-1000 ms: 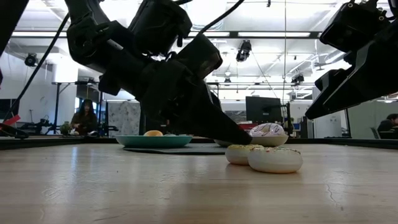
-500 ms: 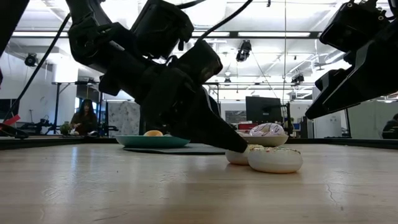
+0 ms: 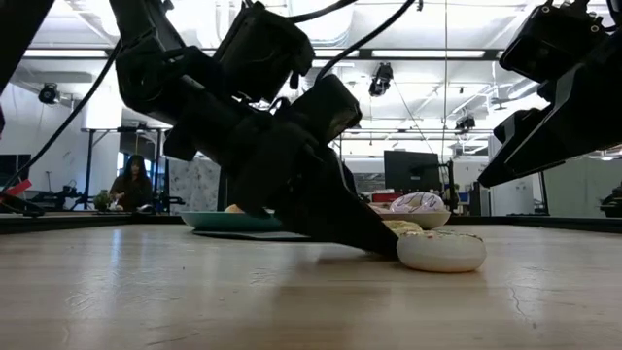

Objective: Pick & Place donuts
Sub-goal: Put the small yellow donut on the green plate

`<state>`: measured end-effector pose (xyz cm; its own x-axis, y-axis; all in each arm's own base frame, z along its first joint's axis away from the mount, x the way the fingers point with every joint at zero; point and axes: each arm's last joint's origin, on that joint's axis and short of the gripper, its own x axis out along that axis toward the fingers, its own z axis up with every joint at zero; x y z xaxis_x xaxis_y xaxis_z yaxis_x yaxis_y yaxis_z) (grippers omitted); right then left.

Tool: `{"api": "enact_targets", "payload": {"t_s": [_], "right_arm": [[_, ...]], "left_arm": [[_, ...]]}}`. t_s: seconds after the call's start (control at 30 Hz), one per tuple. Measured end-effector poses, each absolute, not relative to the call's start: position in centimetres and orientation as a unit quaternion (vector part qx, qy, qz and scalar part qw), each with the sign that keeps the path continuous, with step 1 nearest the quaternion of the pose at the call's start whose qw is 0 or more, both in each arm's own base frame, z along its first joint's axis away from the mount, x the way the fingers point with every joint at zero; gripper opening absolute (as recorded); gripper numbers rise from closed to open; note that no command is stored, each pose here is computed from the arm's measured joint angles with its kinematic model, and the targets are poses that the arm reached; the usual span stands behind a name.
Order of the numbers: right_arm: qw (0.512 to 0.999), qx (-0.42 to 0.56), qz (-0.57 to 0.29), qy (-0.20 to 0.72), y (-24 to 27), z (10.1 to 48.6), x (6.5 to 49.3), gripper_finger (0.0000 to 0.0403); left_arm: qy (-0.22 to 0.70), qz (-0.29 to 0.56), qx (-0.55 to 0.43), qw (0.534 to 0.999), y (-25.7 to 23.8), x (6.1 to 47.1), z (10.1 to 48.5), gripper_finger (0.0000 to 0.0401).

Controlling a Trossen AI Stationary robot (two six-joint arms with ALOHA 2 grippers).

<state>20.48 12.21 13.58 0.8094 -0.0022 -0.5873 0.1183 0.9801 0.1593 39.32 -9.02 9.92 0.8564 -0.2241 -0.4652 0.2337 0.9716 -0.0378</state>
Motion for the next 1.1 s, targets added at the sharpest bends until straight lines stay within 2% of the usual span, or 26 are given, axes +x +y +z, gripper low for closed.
{"api": "enact_targets", "payload": {"t_s": [0.6, 0.9, 1.1], "right_arm": [[0.946, 0.093, -0.032, 0.309, 12.18, 13.49, 20.41, 0.0226], [0.946, 0.093, -0.032, 0.308, 12.18, 13.50, 20.41, 0.0226], [0.946, 0.093, -0.032, 0.308, 12.18, 13.50, 20.42, 0.0226]], "left_arm": [[0.232, -0.121, 0.019, 0.965, -9.11, 39.32, 10.31, 0.0233], [0.233, -0.121, 0.020, 0.965, -9.09, 39.31, 10.30, 0.0192], [0.233, -0.121, 0.020, 0.965, -9.08, 39.31, 10.30, 0.0182]]}}
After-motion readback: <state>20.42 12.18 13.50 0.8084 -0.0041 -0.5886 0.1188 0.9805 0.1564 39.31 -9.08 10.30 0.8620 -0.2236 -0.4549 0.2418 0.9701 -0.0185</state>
